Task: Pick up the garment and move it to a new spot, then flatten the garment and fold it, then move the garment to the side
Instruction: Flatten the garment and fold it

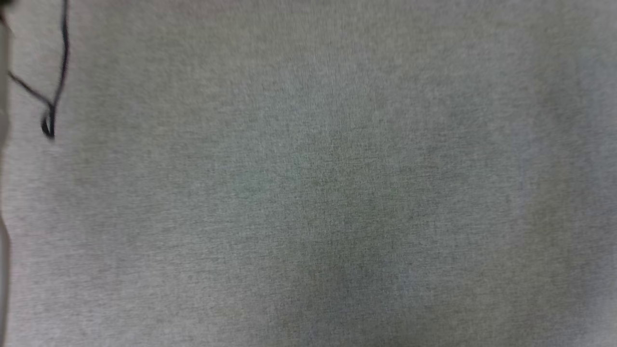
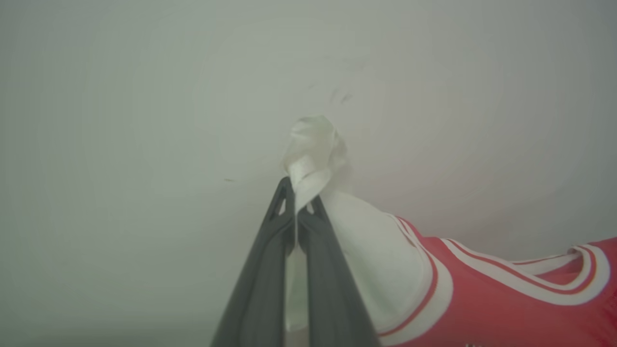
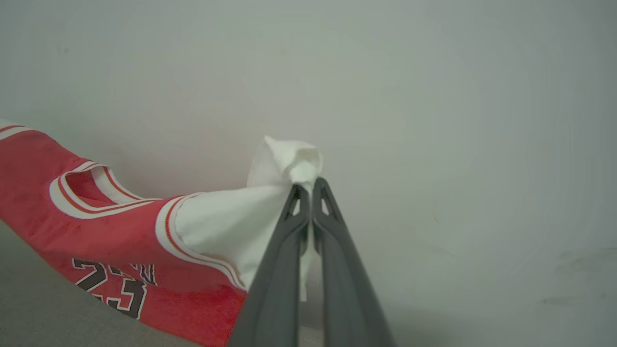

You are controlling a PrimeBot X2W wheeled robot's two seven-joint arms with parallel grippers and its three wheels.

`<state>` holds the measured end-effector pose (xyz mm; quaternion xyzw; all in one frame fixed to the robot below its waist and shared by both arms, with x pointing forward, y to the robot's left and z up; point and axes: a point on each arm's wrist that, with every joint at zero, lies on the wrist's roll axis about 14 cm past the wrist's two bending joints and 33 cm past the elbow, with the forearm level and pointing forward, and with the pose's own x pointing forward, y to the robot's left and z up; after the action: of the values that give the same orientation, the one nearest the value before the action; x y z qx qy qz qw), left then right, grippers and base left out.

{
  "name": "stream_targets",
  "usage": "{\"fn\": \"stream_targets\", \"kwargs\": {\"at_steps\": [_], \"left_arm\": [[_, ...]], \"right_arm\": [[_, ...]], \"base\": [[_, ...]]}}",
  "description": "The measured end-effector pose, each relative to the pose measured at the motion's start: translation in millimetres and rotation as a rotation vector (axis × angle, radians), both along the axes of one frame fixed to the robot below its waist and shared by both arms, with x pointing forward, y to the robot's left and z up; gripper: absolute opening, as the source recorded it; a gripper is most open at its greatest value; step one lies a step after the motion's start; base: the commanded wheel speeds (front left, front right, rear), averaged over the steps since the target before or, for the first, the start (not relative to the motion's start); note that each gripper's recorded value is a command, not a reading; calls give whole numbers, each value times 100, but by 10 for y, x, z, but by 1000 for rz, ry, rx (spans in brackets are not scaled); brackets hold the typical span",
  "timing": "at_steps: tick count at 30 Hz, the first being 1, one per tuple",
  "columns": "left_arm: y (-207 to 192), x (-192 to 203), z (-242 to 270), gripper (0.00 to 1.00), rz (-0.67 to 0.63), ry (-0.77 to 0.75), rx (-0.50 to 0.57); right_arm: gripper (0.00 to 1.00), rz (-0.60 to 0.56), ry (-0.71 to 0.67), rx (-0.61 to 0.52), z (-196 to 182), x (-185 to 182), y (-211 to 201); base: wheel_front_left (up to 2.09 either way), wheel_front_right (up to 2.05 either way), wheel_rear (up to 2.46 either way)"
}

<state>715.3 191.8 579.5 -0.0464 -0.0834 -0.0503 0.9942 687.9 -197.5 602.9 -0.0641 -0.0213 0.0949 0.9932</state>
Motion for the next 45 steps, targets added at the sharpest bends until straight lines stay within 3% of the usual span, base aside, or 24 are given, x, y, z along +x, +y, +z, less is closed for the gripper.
{"fn": "stream_targets", "kwargs": {"at_steps": [12,29,36,42,44,45], "left_arm": [[287,-1209,-308,0,34,77,-54],[323,-3322,-1240,0,113,404,-103],[407,-3930,-1477,0,165,536,-112],[482,-4191,-1583,0,208,589,-112],[476,-4183,-1579,0,215,582,-117],[472,-4181,-1584,0,218,581,-117]], "right_arm": [[0,9,170,31,-457,-1121,-241],[0,-115,529,216,-1516,-3159,-362],[0,-177,751,273,-1941,-3972,-273],[0,-223,989,260,-2251,-4586,-221],[42,-229,1007,270,-2254,-4616,-194],[71,-230,1009,263,-2247,-4607,-196]], "base": [[0,0,0],[0,0,0],[0,0,0],[0,0,0],[0,0,0],[0,0,0]]}}
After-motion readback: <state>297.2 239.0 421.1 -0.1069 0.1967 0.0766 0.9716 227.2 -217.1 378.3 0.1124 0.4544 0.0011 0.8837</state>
